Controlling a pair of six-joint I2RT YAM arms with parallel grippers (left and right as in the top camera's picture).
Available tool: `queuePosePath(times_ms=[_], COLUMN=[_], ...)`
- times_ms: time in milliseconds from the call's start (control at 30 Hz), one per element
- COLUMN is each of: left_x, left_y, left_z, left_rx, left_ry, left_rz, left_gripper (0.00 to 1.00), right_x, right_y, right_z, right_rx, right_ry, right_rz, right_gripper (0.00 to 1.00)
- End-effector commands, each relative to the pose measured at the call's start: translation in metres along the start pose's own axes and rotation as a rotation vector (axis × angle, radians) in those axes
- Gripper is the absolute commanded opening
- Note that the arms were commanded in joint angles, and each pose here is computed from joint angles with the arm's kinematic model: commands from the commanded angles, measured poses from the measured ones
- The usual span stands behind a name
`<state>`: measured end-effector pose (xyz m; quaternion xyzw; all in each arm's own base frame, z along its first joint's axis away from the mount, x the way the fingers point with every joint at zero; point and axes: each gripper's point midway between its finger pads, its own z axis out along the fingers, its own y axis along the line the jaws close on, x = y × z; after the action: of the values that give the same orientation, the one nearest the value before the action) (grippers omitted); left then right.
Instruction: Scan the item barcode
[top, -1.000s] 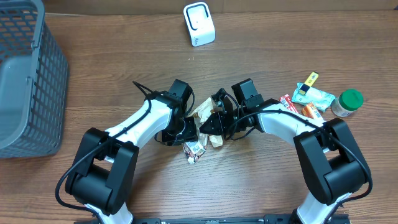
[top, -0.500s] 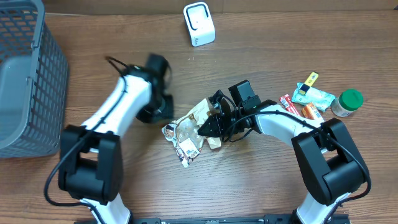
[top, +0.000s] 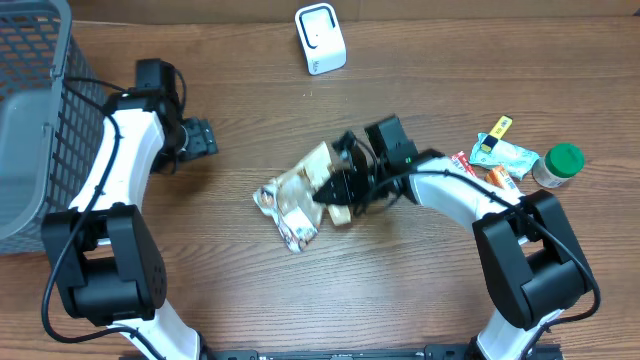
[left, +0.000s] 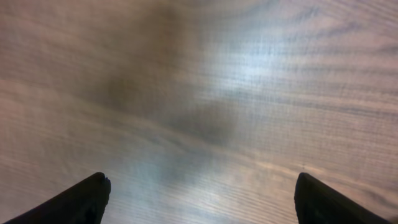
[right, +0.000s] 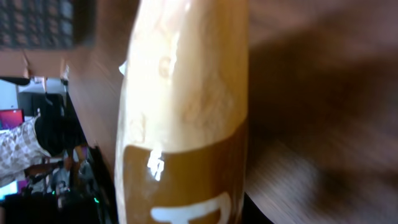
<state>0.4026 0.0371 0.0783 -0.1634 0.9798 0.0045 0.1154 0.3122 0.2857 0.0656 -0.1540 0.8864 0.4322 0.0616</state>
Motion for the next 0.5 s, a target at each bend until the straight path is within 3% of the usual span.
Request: queuePosePath(times_ms=[0, 33, 67, 300, 467], left_x=[-0.017, -0.020, -0.021, -0.022, -0.022], left_y=[-0.009, -0.010, -0.011, -0.012, -0.012], left_z=[-0.002, -0.002, -0.003, -0.003, -0.003], left_rx=[0.051, 0.055, 0.060, 0.060, 0.060], left_ry=[-0.055, -0.067, -0.073, -0.078, -0.078], left_rz=[0.148, 0.148, 0.149, 0.149, 0.149], left_gripper=[0.89, 0.98, 1.00, 1.00, 1.00], right_x=[-0.066, -0.079, -0.093, -0.186, -0.230], right_y=[0.040, 0.045, 0.052, 0.131, 0.171], right_z=[-0.031, -0.040, -0.050, -0.151, -0.220], right_rx=[0.017, 0.052, 0.090, 0.305, 0.486], right_ry=[-0.128, -0.155, -0.185, -0.477, -0.715], right_rz=[-0.105, -0.124, -0.154, -0.437, -0.629], right_gripper=[0.04, 0.04, 0.04, 0.03, 0.04])
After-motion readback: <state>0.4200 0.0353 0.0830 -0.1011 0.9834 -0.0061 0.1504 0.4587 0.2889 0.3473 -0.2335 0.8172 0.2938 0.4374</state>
